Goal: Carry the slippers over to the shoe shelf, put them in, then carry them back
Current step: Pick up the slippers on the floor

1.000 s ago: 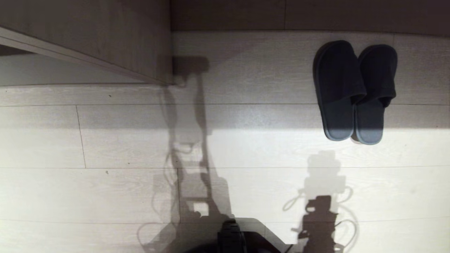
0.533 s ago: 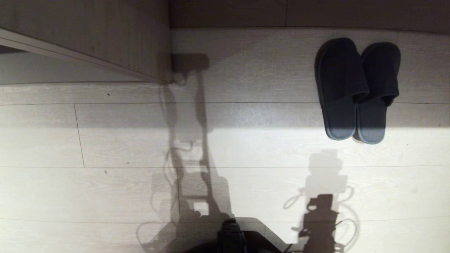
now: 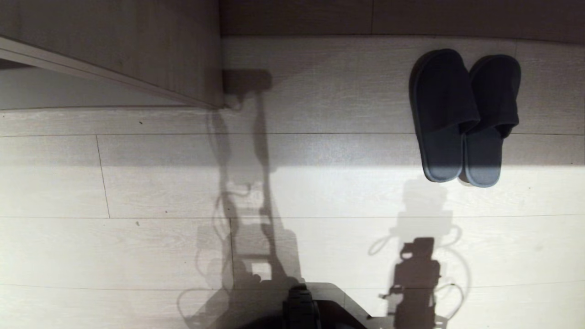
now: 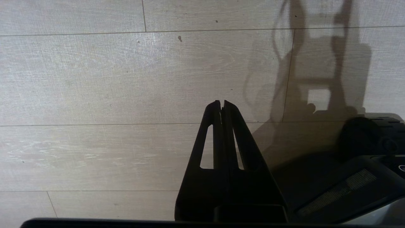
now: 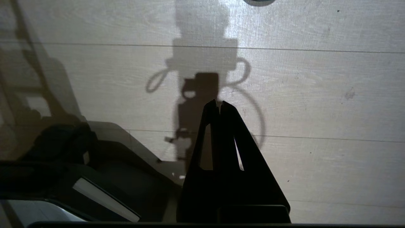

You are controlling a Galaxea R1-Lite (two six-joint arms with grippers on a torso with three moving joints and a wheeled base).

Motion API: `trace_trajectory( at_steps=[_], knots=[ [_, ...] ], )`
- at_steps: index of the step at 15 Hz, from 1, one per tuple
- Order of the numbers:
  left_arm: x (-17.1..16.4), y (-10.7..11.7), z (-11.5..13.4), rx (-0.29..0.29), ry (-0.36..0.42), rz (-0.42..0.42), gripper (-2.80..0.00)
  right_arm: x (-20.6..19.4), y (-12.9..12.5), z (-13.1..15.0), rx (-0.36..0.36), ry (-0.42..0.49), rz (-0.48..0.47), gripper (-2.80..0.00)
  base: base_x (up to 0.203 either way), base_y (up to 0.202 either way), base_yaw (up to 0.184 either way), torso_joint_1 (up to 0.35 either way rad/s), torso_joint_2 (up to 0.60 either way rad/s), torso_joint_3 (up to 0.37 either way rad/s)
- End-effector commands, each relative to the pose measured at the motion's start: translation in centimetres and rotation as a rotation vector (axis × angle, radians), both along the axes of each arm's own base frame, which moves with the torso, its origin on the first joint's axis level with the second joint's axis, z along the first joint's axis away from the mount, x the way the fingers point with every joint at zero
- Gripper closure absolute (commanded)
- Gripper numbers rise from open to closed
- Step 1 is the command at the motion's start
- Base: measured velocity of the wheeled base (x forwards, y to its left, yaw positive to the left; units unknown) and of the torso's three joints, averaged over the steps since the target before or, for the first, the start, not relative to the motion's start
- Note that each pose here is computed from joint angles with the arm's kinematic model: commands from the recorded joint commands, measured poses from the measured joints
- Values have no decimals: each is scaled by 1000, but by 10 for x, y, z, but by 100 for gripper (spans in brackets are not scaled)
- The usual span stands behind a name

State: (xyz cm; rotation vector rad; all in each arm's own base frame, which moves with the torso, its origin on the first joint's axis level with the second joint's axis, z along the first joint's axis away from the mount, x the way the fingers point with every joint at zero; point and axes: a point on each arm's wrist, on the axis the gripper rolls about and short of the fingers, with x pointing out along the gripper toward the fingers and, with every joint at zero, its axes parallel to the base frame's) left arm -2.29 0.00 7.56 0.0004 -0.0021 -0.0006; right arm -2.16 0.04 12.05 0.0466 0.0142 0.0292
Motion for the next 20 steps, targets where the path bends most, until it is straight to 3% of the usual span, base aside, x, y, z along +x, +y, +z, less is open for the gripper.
trace_trajectory(
  at_steps=[1, 5, 7, 10, 11, 12, 16, 20],
  knots=[
    [0, 0, 0, 1, -1, -1, 0, 28, 0, 36, 13, 122, 7, 0, 0, 0, 0, 0, 0, 0],
    [0, 0, 0, 3, -1, 0, 0, 116, 1, 81, 12, 250, 18, 0, 0, 0, 0, 0, 0, 0],
    [0, 0, 0, 1, 0, 0, 0, 166, 2, 83, -14, 298, 25, 0, 0, 0, 0, 0, 0, 0],
    [0, 0, 0, 1, -1, -1, 0, 231, 2, 65, -73, 352, 24, 0, 0, 0, 0, 0, 0, 0],
    [0, 0, 0, 1, -1, 0, 0, 249, 2, 58, -94, 336, 12, -45, 0, 0, 0, 0, 0, 0],
    [0, 0, 0, 1, -1, -1, 0, 263, 1, 55, -109, 286, 0, -280, 0, 0, 0, 0, 0, 0],
    [0, 0, 0, 0, -1, -1, 0, 295, 1, 48, -148, 147, -21, -280, 0, 0, 0, 0, 0, 0],
    [0, 0, 0, 0, -1, -1, 0, 316, 0, 49, -149, -62, -43, -280, 0, 0, 0, 0, 0, 0]
  ],
)
